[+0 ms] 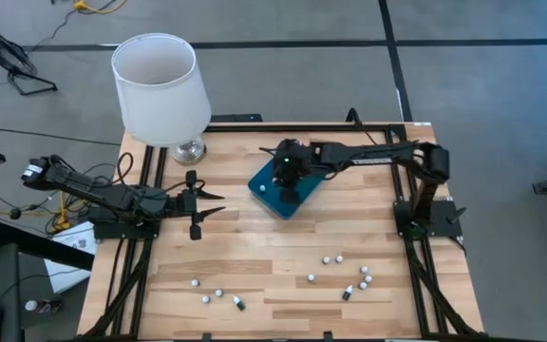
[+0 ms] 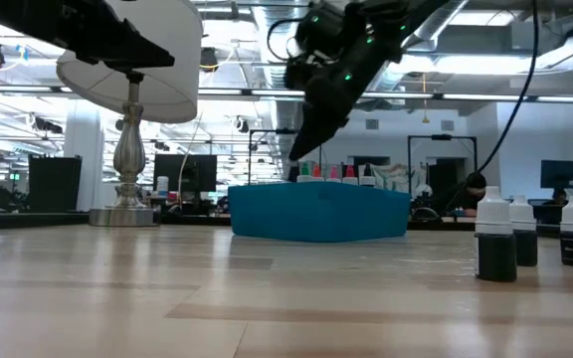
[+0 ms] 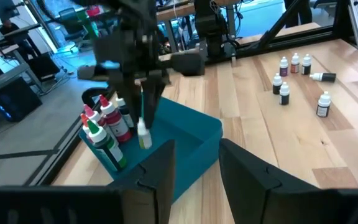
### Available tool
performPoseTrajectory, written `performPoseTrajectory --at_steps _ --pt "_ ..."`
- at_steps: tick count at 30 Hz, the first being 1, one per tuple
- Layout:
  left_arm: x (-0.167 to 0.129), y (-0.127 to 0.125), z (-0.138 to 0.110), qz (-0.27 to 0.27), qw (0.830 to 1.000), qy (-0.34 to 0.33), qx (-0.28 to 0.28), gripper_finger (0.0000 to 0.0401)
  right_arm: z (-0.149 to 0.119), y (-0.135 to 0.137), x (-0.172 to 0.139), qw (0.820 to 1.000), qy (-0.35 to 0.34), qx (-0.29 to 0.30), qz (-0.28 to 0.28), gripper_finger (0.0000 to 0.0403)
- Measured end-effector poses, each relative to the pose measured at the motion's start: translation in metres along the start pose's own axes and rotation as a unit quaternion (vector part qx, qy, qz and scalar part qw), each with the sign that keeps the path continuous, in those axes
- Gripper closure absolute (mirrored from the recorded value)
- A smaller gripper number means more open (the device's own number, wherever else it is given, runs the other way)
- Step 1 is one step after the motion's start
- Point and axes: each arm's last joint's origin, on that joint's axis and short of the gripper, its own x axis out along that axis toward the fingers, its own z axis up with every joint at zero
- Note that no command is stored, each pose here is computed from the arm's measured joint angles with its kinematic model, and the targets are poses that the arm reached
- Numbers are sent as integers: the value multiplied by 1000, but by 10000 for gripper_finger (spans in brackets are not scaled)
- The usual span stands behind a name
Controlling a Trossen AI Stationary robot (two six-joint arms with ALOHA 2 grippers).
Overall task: Pick & Place food coloring
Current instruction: Put the small green food coloring bottle into the blue container
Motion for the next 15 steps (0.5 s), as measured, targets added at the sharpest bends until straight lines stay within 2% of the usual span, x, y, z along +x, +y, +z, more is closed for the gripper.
performPoseTrajectory --at_steps 7,15 --pt "0 0 0 0 1000 0 3 285 4 -5 29 1000 13 14 2 355" --pt "0 0 0 1 1000 0 3 285 4 -9 37 1000 18 22 -4 355"
